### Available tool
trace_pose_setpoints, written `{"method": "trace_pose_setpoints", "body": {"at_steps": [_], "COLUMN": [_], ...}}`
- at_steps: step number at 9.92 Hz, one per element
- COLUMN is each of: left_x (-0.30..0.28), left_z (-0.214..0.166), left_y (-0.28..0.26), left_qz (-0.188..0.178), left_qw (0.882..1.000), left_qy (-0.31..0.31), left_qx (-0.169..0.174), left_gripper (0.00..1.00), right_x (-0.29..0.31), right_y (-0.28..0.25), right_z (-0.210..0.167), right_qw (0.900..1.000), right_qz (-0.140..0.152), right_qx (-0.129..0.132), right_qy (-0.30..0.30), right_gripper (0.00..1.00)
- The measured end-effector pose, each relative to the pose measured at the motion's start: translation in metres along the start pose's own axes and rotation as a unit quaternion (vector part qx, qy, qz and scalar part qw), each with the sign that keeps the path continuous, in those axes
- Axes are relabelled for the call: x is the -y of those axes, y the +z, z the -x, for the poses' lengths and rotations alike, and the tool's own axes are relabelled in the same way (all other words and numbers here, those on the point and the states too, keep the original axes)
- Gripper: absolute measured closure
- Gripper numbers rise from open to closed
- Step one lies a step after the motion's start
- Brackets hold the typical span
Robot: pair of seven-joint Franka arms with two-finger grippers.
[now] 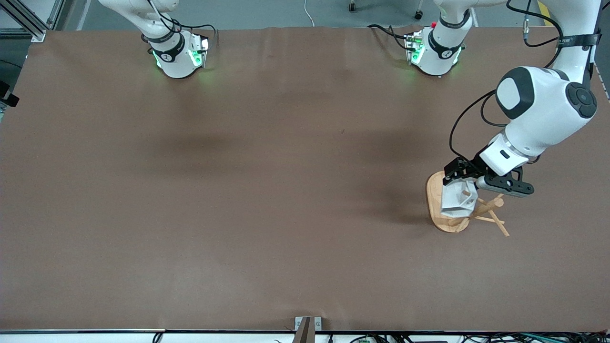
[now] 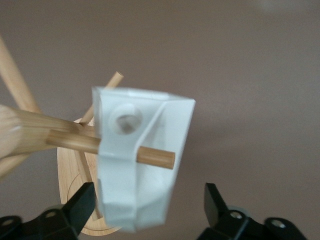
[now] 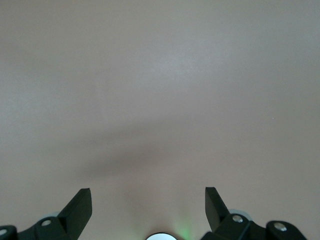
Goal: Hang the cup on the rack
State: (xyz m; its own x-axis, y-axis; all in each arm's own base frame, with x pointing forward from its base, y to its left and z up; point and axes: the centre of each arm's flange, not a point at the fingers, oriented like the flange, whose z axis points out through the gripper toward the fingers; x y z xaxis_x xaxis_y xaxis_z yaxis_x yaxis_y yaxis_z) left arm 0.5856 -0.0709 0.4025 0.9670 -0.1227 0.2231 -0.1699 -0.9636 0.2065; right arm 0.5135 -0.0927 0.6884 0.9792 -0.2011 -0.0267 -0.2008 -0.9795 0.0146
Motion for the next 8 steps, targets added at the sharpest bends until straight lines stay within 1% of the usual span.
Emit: {"method": "trace_pose_setpoints", "body": {"at_steps": [3,4,6,7,8], "left_x": [-0.009,-0.011,0.014,0.026,0.028], "left_z": [-0.007,-0.008,-0.006,-0.002,0.004], "left_y": [-0.031,-0.052,-0.102,-0.125,-0.144], "left_qz": [0.005,-0.001,-0.039,-0.045,-0.049], "left_qw": [1.0,1.0,0.999,0.999,0.999], "left_qy": [-0.016,-0.014,0.009,0.015,0.019], "left_qx": [0.004,0.005,0.007,0.003,0.01], "left_gripper": [0.0,0.0,0.0,0.0,0.0], "right_x": [0.0,-0.001,-0.002,-0.002,-0.002], "right_y": [0.0,0.0,0.0,0.0,0.0], "right_z": [0.0,0.0,0.0,0.0,0.0], "right_qw": [1.0,1.0,1.0,1.0,1.0], "right_qz": [0.0,0.0,0.0,0.0,0.0], "right_qx": [0.0,0.0,0.0,0.0,0.0], "right_qy": [0.0,0.001,0.002,0.002,0.002], "right_gripper": [0.0,0.0,0.0,0.0,0.0]}}
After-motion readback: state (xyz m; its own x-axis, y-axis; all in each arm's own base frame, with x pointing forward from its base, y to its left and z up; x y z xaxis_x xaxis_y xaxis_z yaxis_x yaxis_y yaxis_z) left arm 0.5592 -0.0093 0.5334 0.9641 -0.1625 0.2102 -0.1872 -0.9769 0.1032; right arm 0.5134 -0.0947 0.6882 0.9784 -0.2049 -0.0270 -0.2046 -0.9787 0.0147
